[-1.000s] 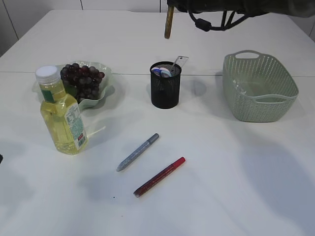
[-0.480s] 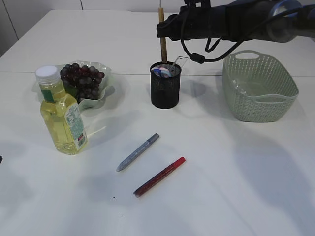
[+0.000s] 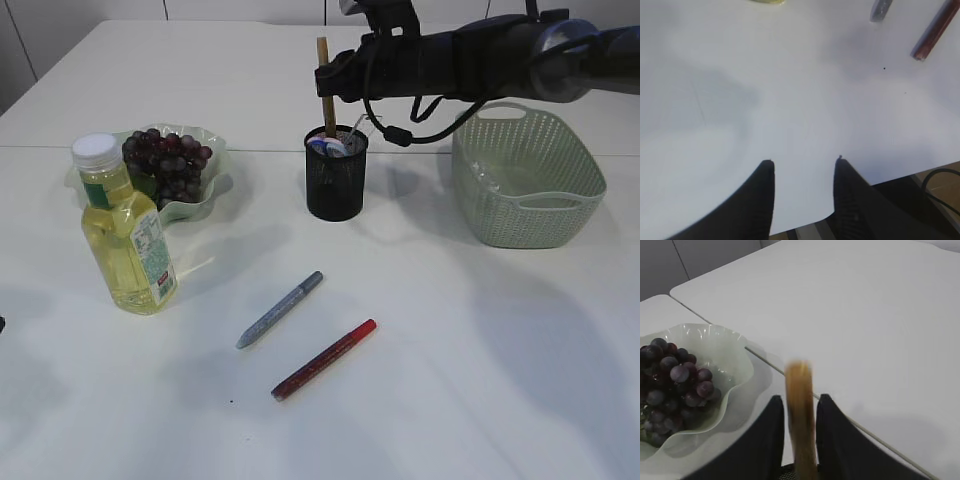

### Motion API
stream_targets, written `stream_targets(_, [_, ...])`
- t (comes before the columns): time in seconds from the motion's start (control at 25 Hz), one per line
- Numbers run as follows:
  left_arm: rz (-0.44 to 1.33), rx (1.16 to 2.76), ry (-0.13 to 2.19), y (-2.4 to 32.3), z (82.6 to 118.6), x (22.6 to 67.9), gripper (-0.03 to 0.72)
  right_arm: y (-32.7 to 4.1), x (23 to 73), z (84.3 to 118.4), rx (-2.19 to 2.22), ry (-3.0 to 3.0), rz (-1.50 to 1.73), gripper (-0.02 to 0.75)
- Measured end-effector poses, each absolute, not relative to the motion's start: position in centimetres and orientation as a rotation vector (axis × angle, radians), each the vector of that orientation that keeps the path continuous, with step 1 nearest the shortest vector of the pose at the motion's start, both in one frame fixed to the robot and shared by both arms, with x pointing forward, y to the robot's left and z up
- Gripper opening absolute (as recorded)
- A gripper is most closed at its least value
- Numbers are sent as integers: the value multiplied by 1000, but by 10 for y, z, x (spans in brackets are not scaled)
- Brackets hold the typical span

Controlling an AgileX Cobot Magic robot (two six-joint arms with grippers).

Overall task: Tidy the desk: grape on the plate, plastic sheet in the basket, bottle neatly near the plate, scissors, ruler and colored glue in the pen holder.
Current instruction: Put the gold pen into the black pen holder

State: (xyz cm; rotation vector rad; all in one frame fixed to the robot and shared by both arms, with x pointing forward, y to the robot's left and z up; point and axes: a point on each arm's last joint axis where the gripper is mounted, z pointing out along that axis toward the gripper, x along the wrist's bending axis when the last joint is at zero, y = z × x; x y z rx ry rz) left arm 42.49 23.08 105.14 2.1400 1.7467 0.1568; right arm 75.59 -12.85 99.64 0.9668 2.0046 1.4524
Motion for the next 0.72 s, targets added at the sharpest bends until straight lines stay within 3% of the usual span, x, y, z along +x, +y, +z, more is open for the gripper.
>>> stream_targets(0.2, [157, 2140, 1747, 231, 1051, 425, 289, -127, 755, 996, 957, 2017, 1466, 246])
stream_targets(0.48, [157, 2140, 1747, 231, 1051, 425, 289, -128, 755, 998, 980, 2001, 1475, 258])
stream_targets(0.72, [157, 2140, 1747, 231, 1051, 425, 289, -131, 747, 1031, 1068, 1948, 1529, 259])
